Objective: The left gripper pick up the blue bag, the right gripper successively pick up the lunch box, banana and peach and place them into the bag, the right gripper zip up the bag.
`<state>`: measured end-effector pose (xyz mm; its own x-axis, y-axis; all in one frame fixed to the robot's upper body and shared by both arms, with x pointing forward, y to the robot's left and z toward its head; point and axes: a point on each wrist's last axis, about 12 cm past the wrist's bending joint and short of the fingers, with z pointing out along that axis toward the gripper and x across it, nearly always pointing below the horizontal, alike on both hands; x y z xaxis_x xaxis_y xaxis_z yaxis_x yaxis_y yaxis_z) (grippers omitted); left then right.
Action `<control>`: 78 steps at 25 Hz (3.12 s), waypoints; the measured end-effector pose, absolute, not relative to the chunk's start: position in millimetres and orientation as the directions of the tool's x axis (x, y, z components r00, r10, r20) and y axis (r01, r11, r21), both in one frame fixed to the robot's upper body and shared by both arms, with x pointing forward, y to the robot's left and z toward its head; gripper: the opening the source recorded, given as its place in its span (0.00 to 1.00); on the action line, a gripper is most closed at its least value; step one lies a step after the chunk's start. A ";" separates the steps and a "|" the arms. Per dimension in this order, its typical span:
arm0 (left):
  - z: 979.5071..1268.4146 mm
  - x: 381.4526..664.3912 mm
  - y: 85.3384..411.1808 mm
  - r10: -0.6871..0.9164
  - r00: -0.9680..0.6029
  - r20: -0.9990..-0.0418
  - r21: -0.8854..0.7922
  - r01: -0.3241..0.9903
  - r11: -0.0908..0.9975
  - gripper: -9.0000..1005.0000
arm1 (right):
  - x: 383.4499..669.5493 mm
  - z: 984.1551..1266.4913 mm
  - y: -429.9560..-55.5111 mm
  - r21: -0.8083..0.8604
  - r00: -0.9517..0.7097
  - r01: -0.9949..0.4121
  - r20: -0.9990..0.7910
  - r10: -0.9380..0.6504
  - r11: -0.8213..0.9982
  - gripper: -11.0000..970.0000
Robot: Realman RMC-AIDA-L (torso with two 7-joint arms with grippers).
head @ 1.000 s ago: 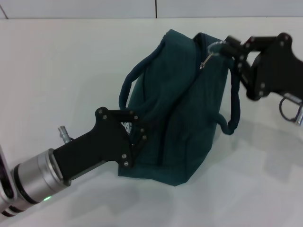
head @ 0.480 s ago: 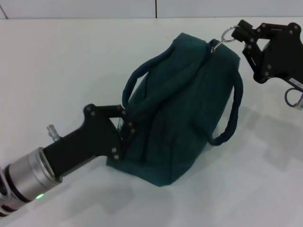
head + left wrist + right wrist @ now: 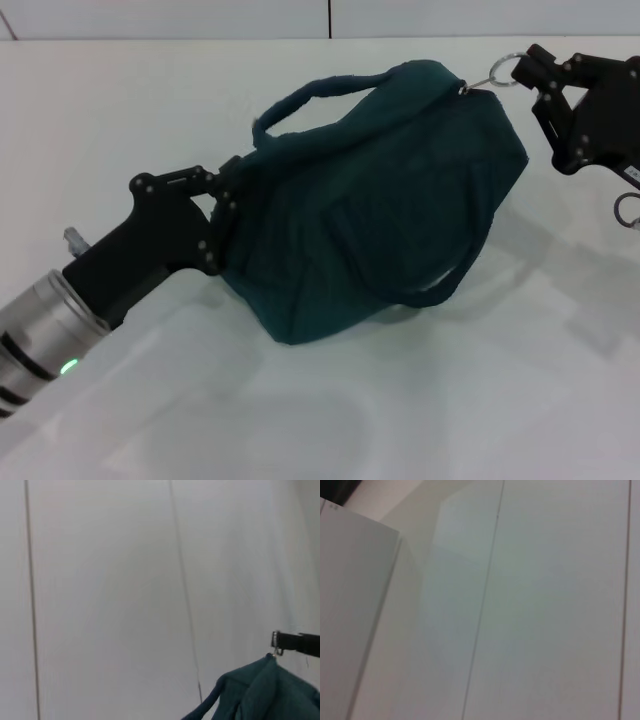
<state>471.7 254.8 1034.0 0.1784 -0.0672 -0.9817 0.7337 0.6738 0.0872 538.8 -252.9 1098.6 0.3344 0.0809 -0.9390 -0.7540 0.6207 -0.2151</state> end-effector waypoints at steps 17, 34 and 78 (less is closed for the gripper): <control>1038.4 469.5 251.4 -0.075 0.242 -0.967 0.127 0.719 0.683 0.10 | 543.6 1092.0 -264.7 -0.112 0.249 -0.724 -0.962 0.107 0.681 0.03; 1086.5 502.0 254.5 -0.365 0.025 -0.931 -0.155 0.877 0.455 0.41 | 544.5 1094.8 -262.5 -0.127 0.264 -0.735 -0.958 0.109 0.666 0.03; 1115.3 590.6 178.1 0.050 -0.182 -0.982 -0.152 0.919 0.362 0.13 | 546.5 1091.2 -258.3 -0.111 0.240 -0.737 -0.965 0.105 0.666 0.03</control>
